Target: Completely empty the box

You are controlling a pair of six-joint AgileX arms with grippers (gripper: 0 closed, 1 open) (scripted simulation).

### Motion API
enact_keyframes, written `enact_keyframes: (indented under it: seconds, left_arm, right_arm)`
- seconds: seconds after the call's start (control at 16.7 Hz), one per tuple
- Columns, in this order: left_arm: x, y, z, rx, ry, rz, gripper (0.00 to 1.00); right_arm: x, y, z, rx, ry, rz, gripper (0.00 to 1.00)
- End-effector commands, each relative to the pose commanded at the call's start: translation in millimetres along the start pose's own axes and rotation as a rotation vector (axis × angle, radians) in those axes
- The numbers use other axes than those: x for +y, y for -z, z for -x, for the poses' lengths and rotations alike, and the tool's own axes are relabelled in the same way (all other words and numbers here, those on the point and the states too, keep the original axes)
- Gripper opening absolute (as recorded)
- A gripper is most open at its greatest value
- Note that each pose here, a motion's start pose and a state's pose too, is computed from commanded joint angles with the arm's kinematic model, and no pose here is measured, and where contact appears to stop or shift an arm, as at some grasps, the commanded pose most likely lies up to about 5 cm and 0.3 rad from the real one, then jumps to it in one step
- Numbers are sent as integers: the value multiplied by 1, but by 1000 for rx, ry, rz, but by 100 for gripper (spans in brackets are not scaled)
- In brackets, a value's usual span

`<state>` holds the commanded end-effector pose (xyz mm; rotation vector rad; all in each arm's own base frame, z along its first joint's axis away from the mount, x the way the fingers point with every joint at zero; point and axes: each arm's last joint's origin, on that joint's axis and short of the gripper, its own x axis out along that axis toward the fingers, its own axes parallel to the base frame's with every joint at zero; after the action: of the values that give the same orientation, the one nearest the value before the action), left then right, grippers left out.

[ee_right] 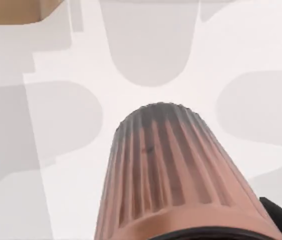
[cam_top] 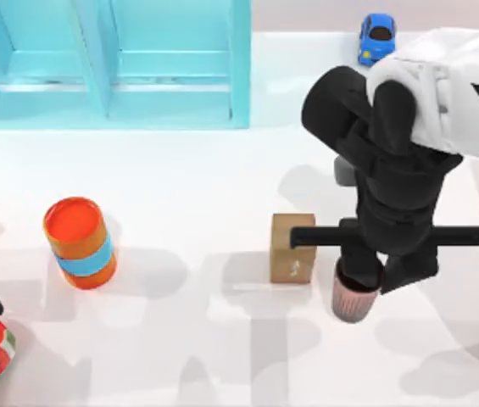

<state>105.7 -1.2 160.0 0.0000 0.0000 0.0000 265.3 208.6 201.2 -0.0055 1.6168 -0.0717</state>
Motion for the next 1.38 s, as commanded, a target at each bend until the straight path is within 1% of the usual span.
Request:
enact_keyframes:
  seconds: [0.3,0.72,0.96,1.38]
  left_arm:
    - [0,0,0,0,0,0,100]
    - [0,0,0,0,0,0,100]
    - [0,0,0,0,0,0,100]
    - [0,0,0,0,0,0,100]
  right_arm:
    - [0,-1,-5,7,2,-4,0]
    - [5,-1,-44,0,0,0,0]
    - [5,-1,-45,0,0,0,0]
    - [5,-1,-45,0,0,0,53]
